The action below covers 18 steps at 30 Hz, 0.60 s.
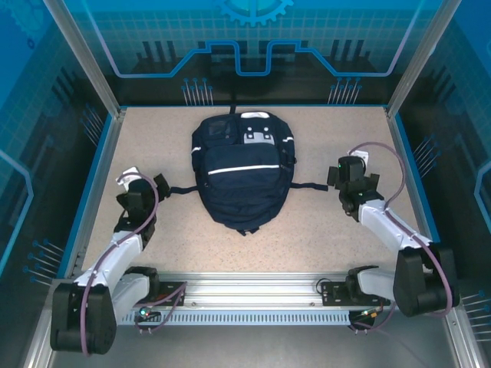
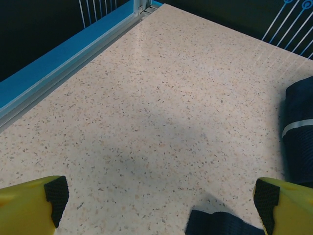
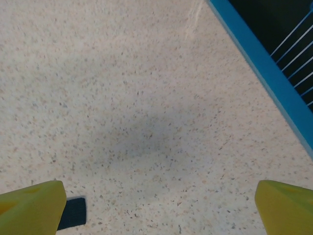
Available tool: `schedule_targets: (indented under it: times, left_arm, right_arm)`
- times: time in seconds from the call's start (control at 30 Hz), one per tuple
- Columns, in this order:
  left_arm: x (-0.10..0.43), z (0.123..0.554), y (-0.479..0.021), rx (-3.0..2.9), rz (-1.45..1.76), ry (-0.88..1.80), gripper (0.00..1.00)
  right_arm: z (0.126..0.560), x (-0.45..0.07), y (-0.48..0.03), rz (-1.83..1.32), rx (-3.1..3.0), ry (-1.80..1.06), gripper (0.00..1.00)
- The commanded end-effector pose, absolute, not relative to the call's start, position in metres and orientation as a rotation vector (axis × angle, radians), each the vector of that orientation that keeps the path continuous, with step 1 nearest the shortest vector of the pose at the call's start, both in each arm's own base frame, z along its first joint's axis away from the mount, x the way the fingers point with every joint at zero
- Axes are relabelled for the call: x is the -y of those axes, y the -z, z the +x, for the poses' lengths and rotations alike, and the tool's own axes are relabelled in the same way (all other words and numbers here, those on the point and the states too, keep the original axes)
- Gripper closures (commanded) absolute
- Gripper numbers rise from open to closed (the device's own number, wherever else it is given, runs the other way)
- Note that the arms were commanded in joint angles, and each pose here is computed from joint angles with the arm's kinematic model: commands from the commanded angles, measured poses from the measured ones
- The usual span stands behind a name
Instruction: Pack books, pencil case, and school supplies into a backpack
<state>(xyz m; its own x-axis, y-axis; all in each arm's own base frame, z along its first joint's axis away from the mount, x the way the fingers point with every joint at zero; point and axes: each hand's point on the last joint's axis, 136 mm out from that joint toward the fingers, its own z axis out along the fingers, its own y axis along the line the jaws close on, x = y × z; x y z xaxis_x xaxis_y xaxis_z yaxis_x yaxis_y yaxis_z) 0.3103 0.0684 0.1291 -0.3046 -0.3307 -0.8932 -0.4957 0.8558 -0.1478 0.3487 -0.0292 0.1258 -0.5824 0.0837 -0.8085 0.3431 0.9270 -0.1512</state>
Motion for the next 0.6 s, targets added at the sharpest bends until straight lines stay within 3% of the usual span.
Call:
schedule_targets:
  times: [0.0, 0.57]
  left_arm:
    - [-0.066, 0.325, -0.143, -1.824, -0.487, -0.195, 0.01]
    - [-0.022, 0.367, -0.124, -1.865, -0.152, -0.004, 0.01]
  right_arm:
    - [0.374, 0.018, -0.133, 0.217, -2.040, 0.285, 0.00]
    - [0.390, -0.012, -0.110, -0.021, -1.916, 0.160, 0.00]
